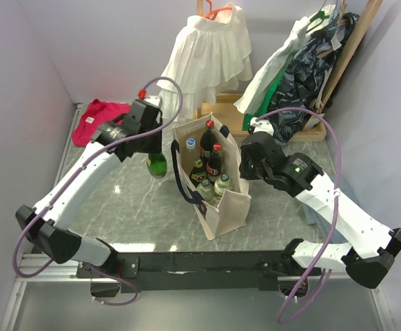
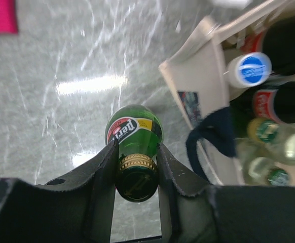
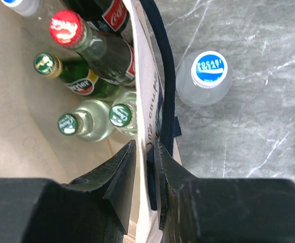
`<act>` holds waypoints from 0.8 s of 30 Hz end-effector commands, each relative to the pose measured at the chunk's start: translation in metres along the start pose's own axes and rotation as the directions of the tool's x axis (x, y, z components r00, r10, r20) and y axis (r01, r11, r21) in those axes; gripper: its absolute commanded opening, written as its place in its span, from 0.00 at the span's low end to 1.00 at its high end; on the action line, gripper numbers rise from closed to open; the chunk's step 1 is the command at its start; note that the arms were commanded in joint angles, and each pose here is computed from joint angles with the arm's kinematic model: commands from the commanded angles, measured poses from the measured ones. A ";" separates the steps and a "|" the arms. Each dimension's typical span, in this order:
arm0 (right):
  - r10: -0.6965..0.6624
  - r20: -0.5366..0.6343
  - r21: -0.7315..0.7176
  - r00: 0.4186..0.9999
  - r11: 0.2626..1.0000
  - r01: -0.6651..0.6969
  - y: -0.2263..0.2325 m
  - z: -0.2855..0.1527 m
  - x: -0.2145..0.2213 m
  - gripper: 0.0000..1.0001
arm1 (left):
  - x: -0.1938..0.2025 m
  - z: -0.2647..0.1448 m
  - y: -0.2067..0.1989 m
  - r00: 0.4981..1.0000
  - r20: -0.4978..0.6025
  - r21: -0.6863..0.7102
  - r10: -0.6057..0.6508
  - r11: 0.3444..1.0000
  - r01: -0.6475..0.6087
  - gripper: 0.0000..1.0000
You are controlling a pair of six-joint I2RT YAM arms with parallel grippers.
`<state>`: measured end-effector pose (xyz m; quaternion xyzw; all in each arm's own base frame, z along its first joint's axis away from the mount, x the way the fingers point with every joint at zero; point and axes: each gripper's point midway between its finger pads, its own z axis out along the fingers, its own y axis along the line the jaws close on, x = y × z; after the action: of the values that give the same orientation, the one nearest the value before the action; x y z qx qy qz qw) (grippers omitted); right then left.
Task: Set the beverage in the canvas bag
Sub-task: Pick up the drink from the center of the board, then place the drink in the canvas bag.
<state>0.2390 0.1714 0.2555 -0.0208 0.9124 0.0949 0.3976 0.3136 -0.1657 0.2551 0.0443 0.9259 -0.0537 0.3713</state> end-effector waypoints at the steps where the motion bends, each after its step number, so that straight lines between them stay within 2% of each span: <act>1: 0.020 0.009 -0.010 1.000 1.000 -0.020 -0.004 -0.010 0.002 0.29 | -0.069 -0.070 0.004 0.964 0.262 0.054 -0.045 0.998 0.032 0.01; 5: 0.020 -0.016 -0.019 1.000 1.000 -0.020 -0.001 -0.006 0.008 0.28 | -0.081 -0.087 0.011 0.947 0.321 0.039 -0.021 0.999 0.009 0.01; 12: 0.020 -0.023 -0.003 1.000 1.000 -0.020 -0.004 -0.004 0.011 0.25 | -0.090 -0.105 0.013 0.936 0.351 0.047 -0.025 0.999 0.009 0.01; 18: 0.007 -0.023 0.032 1.000 0.999 -0.006 -0.010 -0.005 0.011 0.00 | -0.099 -0.129 0.010 0.916 0.401 0.098 -0.019 0.995 -0.022 0.01; 20: 0.005 -0.008 0.046 1.000 0.999 -0.005 -0.013 -0.007 0.006 0.00 | -0.107 -0.147 0.007 0.884 0.467 0.143 -0.024 0.989 -0.049 0.01; 24: 0.003 0.013 0.071 1.000 0.997 -0.004 -0.016 -0.012 -0.003 0.00 | -0.114 -0.170 0.006 0.847 0.531 0.172 -0.018 0.981 -0.087 0.01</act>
<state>0.2323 0.1631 0.2466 -0.0134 0.9192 0.0811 0.3851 0.2906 -0.1446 0.3595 0.0805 0.8731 -0.0807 0.4740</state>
